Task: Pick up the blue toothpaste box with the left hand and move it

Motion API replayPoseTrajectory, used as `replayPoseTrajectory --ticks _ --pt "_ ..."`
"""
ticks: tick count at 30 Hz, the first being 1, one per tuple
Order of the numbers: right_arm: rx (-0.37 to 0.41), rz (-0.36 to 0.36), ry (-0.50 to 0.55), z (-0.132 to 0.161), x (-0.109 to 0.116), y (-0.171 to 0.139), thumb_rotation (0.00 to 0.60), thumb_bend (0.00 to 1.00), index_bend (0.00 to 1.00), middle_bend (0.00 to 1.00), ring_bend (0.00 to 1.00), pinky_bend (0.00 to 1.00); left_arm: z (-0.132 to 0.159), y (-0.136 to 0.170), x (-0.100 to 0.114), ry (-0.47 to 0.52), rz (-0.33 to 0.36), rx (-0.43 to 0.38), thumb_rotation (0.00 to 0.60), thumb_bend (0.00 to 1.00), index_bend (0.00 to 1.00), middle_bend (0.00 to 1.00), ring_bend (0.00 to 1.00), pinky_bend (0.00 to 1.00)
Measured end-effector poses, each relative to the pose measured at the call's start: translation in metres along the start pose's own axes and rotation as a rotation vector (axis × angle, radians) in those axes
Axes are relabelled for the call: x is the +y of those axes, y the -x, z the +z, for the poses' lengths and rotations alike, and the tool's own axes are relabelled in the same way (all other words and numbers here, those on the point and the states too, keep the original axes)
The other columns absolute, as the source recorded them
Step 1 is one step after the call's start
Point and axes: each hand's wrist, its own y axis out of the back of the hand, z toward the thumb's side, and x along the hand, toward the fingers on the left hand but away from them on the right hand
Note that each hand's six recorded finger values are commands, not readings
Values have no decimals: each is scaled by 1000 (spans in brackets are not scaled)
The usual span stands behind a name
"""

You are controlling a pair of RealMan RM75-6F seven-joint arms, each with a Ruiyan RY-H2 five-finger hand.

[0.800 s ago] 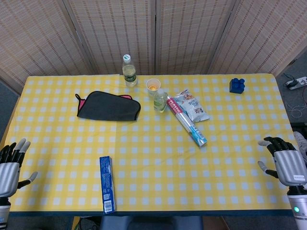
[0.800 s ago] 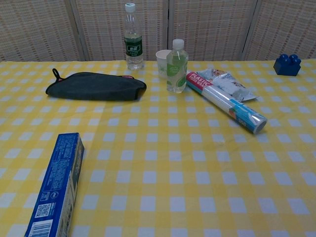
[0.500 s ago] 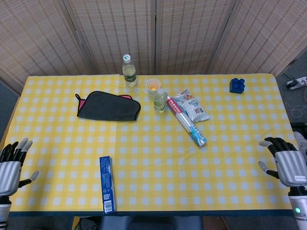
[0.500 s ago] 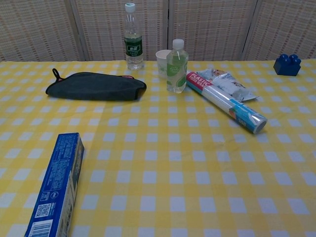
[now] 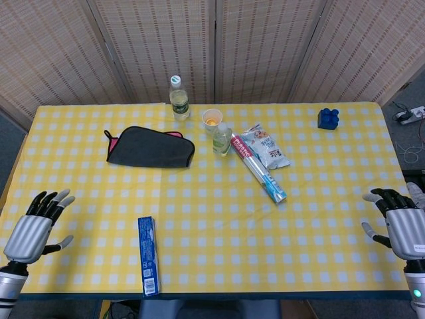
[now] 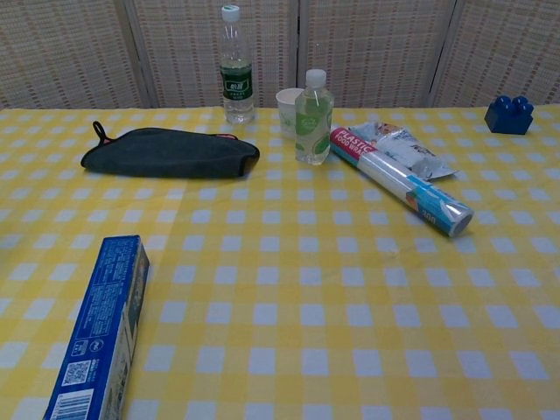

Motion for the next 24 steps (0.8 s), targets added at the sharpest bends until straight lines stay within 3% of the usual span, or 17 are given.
replayPoseTrajectory --ticks 14,16,17,19,21,24 --pt "-10 12 -4 2 -1 -1 600 194 314 278 209 318 100 -63 -21 8 -186 -417 587 201 276 215 115 0" --pt "-14 15 -5 1 -1 -2 600 195 314 278 209 318 116 -70 -25 18 -209 -470 512 182 275 227 115 0" --pt "-16 14 -5 1 -1 -2 600 195 314 278 209 318 126 -73 -28 23 -227 -501 438 172 276 239 114 0" --pt "-22 13 -7 0 0 -3 600 195 314 278 209 318 138 -78 -32 29 -255 -538 351 164 283 265 113 0" --pt "-28 14 -7 -1 0 -4 600 195 314 278 209 318 151 -82 -38 33 -293 -575 286 159 298 293 113 0" --pt "-33 14 -7 -2 0 -5 600 196 314 278 209 318 166 -87 -47 30 -348 -618 248 155 305 327 114 0"
